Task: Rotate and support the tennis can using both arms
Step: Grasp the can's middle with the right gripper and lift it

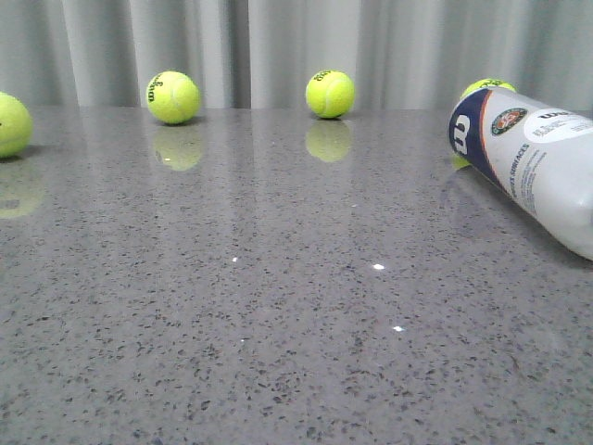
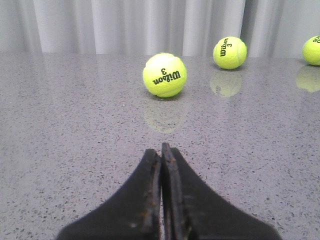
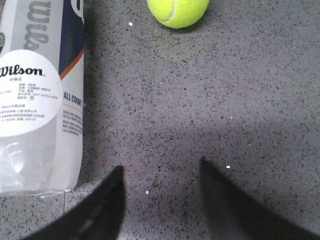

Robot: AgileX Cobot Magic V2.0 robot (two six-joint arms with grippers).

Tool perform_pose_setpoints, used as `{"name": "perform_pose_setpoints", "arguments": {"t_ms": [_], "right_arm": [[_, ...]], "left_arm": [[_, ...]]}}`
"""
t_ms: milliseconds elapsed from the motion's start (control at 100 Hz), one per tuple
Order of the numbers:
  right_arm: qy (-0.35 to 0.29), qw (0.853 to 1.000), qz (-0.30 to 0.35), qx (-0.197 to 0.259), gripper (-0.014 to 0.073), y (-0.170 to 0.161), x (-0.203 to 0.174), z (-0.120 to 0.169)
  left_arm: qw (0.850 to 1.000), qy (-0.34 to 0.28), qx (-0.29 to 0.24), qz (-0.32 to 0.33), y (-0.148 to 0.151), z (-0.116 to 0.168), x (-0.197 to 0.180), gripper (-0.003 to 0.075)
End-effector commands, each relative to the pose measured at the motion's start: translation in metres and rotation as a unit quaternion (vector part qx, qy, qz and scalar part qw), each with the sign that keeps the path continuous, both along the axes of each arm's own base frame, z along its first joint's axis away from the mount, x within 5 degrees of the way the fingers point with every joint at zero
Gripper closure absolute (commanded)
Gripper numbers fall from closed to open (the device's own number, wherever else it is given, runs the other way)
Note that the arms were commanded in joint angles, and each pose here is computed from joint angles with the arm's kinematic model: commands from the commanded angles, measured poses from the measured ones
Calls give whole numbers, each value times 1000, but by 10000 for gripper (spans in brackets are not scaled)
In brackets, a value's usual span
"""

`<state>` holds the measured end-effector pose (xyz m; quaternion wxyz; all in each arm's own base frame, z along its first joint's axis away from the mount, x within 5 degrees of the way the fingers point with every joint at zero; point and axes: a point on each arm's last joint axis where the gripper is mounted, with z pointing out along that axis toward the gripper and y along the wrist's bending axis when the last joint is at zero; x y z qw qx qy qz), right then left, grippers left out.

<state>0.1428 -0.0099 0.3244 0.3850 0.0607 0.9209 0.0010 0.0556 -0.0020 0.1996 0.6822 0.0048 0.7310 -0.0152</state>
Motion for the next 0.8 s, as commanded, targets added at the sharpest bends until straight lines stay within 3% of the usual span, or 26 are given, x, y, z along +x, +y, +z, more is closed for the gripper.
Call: {"name": "perform_pose_setpoints", "arguments": {"t_ms": [0,140,360,790], "right_arm": [[-19,1000,4,1,-64,0,17,20],[7,1000,17,18,-20,5,42,34],[25,995,71,66,-19,36,76,52],[143,979,66,127,-19,72,140,13]], "left_arm": [[999,-34,-5,2,0,-7,-1,741],[999,-34,-5,2,0,-7,-1,741],[999,-34,-5,2,0,-7,-1,741],[999,-34,-5,2,0,-7,-1,741]]}}
